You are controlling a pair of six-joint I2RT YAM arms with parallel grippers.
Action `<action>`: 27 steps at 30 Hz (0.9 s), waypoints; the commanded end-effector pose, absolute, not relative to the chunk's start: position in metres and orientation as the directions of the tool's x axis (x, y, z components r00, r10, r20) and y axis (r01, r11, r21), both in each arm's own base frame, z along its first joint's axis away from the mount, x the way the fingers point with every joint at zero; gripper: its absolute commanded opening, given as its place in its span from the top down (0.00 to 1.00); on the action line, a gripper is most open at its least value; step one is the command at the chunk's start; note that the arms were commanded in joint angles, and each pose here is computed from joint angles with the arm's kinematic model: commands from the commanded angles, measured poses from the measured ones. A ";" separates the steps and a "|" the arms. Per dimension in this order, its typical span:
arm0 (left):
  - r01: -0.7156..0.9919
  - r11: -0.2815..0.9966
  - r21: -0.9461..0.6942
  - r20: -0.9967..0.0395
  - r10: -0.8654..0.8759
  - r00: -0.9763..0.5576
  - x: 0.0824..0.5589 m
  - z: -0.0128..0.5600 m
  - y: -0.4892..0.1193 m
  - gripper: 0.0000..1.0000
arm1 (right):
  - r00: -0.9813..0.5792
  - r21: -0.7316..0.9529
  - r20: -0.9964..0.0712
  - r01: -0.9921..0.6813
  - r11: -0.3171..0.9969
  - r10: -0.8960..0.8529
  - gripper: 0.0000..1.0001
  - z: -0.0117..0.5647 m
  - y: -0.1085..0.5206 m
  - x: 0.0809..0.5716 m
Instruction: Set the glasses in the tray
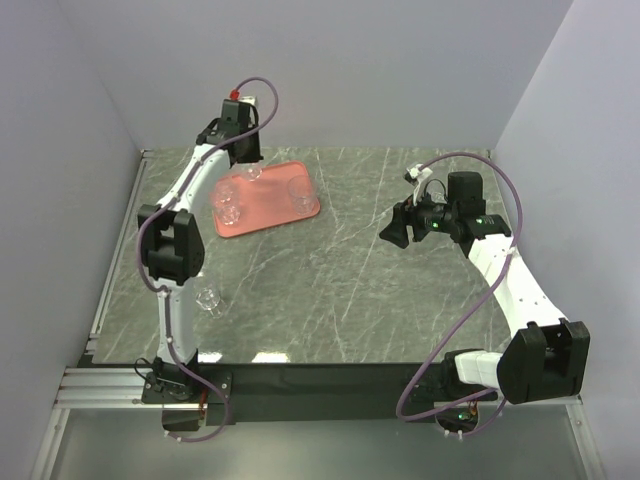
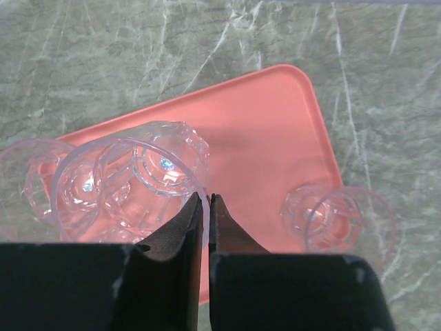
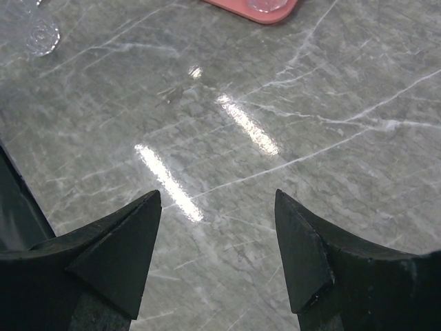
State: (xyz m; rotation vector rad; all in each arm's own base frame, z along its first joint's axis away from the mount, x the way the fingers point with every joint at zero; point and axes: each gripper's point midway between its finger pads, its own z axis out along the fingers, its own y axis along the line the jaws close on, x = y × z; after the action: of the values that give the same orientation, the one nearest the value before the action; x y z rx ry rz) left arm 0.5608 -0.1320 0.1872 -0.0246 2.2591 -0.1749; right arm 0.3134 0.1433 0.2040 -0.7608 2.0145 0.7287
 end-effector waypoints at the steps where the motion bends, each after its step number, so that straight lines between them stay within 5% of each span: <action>1: 0.050 0.996 -0.072 -0.800 -0.028 -0.599 0.577 0.201 -0.132 0.99 | -0.433 0.204 -0.871 -0.747 0.633 -0.230 0.27 0.210 0.145 0.314; 20: 0.028 0.999 -0.020 -0.757 0.003 -0.654 0.594 0.148 -0.132 0.88 | -0.437 0.209 -0.869 -0.749 0.629 -0.231 0.27 0.207 0.145 0.313; 27: 0.020 1.000 -0.019 -0.758 -0.001 -0.653 0.597 0.147 -0.132 0.67 | -0.434 0.206 -0.871 -0.748 0.631 -0.231 0.27 0.207 0.145 0.313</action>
State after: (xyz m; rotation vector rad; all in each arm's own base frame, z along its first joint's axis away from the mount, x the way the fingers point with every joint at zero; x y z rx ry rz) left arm 0.5826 -0.1318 0.1171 0.0233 2.3665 -0.0401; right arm 0.3094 0.1448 0.1988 -0.7638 2.0230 0.7520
